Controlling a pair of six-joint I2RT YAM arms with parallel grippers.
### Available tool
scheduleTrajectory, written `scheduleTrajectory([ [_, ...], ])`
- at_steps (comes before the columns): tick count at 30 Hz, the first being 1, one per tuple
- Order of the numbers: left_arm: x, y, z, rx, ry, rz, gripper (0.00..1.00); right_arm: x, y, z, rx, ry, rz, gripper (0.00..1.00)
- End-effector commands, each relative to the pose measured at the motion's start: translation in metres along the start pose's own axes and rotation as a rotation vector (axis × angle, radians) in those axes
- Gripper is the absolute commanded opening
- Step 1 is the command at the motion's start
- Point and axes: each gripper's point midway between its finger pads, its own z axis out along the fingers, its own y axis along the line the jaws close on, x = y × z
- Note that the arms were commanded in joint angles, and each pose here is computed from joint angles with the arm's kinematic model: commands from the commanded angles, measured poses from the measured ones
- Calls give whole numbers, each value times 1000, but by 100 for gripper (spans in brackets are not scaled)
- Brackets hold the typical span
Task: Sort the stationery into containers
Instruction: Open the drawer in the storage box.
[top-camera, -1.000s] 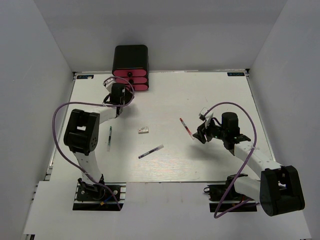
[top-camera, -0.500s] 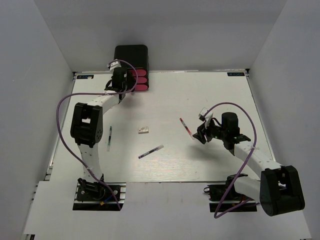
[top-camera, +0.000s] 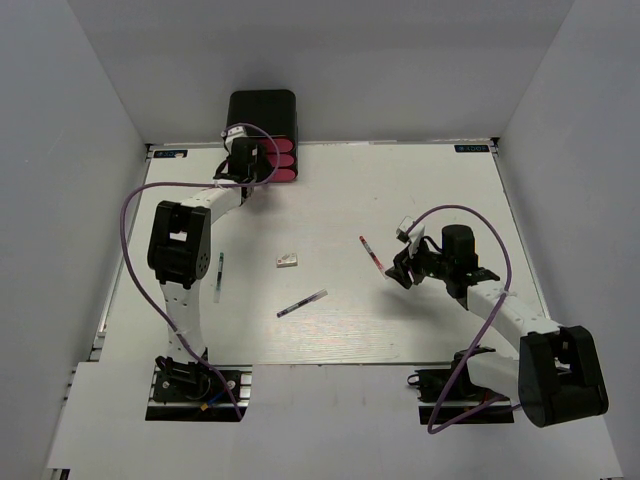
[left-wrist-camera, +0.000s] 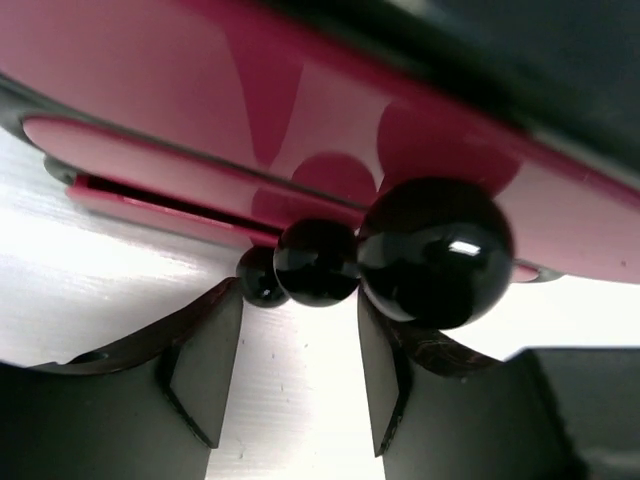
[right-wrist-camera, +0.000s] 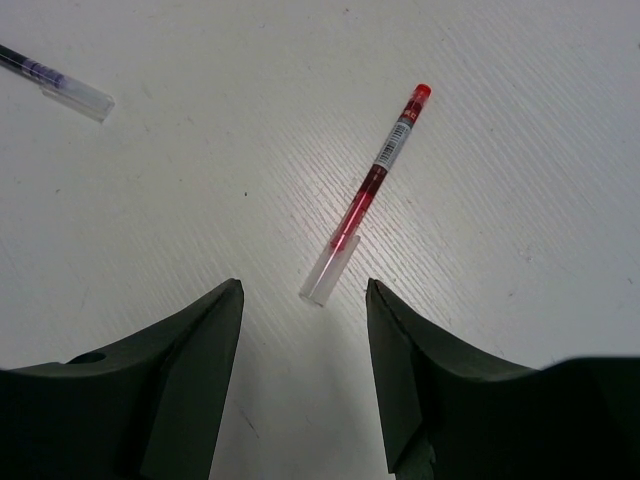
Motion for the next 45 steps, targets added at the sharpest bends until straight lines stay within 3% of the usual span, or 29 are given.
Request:
scheduleTrajectory([
  [1, -33, -11, -3, 18, -81, 10, 59, -13, -4, 2, -1, -33, -34, 59],
  [10, -46, -15, 0, 24, -128, 20, 51, -12, -5, 3, -4, -29, -30, 59],
  [17, -46, -15, 0, 29, -137, 29, 15, -13, -5, 2, -4, -28, -31, 59],
  [22, -37, -11, -7, 40, -120, 32, 1, -12, -4, 2, -5, -27, -30, 59],
  [30, -1, 0, -46, 74, -84, 55, 0, -12, -2, 1, -7, -32, -30, 59],
  [45, 16, 7, -106, 146, -75, 48, 0, -14, 2, -1, -17, -43, -31, 59],
])
